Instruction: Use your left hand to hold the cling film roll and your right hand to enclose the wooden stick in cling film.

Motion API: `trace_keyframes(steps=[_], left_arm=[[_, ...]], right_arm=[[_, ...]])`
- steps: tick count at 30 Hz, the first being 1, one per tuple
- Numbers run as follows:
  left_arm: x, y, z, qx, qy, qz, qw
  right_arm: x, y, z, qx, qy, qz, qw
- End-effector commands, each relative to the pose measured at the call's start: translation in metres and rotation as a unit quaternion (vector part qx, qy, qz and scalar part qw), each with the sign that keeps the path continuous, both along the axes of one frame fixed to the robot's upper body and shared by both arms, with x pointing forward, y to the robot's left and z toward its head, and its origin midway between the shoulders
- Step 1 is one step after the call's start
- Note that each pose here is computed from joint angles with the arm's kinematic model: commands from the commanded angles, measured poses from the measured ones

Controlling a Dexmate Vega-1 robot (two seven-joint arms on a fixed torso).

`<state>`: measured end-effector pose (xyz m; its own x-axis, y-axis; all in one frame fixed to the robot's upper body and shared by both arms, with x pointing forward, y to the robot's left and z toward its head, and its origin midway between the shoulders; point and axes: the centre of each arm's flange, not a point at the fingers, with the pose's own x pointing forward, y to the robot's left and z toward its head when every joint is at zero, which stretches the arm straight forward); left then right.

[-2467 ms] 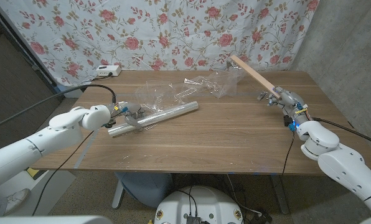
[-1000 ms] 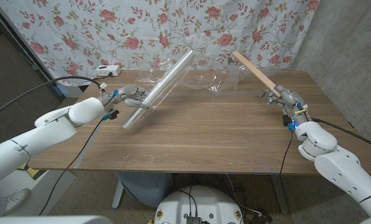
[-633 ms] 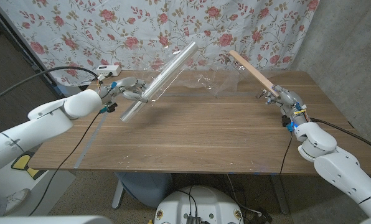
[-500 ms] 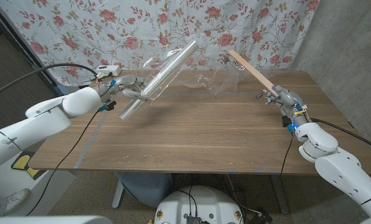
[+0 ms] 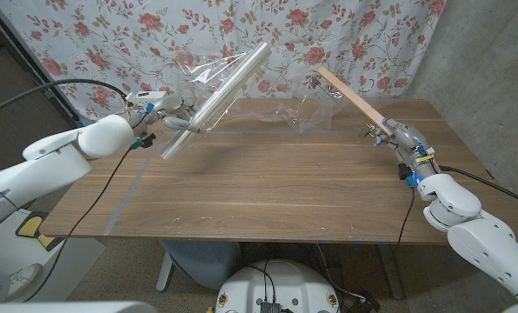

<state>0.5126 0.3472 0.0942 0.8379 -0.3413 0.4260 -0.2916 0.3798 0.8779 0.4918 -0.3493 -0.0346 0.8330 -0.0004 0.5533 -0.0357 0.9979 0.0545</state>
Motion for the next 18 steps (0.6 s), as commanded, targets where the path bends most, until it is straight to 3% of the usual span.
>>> trace_keyframes(steps=[1,14,18], left_arm=[[-0.006,0.006,0.008,-0.007,-0.014,0.011,1.0],[-0.009,0.012,0.014,-0.01,-0.02,0.027,0.999],[-0.008,0.021,0.019,-0.024,-0.022,0.038,0.999]], right_arm=[[-0.012,-0.002,0.001,-0.004,-0.007,-0.005,1.0],[-0.014,-0.003,0.001,-0.013,-0.004,-0.006,0.9999],[-0.017,-0.006,0.0,-0.013,-0.008,-0.007,0.9999]])
